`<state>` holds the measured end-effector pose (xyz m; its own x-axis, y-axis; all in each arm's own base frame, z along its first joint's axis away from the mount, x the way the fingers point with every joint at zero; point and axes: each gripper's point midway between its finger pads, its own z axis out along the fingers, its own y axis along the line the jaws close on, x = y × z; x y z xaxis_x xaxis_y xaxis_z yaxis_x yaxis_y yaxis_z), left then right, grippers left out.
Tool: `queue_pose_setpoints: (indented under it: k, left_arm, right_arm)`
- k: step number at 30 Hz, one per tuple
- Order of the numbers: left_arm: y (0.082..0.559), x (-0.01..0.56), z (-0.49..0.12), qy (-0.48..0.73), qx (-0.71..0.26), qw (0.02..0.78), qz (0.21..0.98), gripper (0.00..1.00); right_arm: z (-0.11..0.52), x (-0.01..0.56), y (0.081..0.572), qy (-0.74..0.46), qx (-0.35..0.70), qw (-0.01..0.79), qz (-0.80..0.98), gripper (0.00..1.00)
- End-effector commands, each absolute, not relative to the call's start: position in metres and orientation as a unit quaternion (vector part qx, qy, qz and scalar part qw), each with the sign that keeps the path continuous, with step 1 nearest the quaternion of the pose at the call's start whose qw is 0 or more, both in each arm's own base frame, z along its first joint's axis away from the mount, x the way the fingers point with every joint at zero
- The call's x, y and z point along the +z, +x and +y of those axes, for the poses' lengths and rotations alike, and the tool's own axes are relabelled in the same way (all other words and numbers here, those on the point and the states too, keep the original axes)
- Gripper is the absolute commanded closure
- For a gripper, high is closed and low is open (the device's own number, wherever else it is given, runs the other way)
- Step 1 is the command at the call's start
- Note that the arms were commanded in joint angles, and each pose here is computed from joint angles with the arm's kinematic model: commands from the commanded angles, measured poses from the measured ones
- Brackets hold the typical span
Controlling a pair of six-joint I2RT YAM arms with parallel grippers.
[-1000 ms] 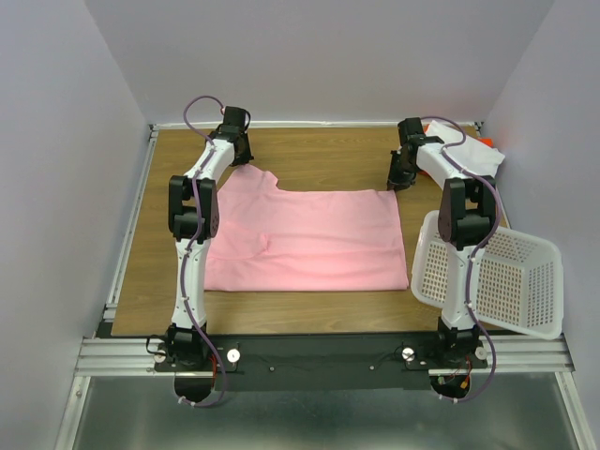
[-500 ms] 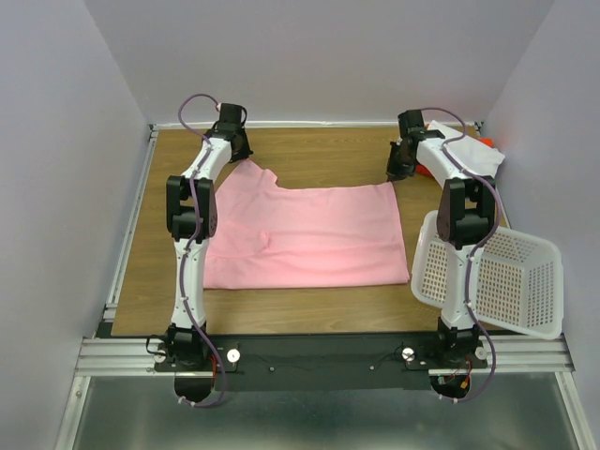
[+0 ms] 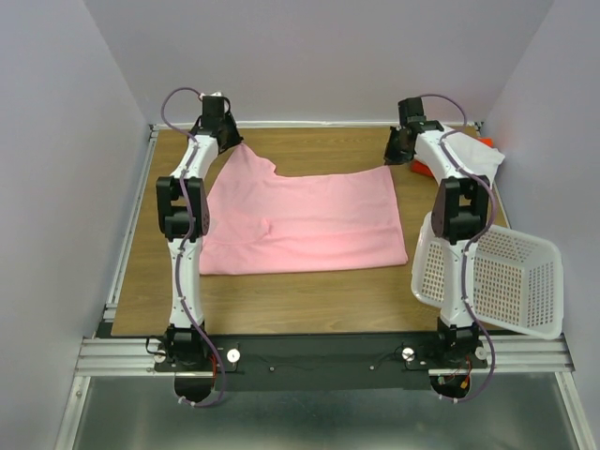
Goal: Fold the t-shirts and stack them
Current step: Fold the tshirt
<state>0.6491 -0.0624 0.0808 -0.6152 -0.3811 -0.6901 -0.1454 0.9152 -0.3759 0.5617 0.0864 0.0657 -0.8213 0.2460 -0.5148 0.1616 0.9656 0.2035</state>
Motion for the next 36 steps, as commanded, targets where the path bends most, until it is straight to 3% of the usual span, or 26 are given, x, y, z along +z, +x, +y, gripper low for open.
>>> queue_pose_setpoints:
  k: [1,9,16,28,36]
  left_arm:
    - [0.674,0.151,-0.068,-0.135,-0.206,0.486,0.839,1.0]
    - [0.689,0.199,-0.056,-0.134,-0.25,0.531,0.799,1.0]
    - [0.664,0.246,-0.06,-0.099,-0.269,0.565,0.774,1.0]
    - [0.584,0.231,-0.057,-0.073,-0.235,0.546,0.801,1.0]
    - [0.53,0.188,-0.051,-0.097,-0.211,0.503,0.832,1.0]
  right_arm:
    - [0.087,0.072,0.582,0.124,0.085,0.298,0.943,1.0]
    - [0.094,0.089,0.614,0.133,0.12,0.334,0.926,1.0]
    - [0.093,0.104,0.62,0.113,0.119,0.357,0.92,1.0]
    - [0.094,0.116,0.595,0.074,0.121,0.355,0.924,1.0]
    - [0.093,0.129,0.575,0.056,0.12,0.355,0.925,1.0]
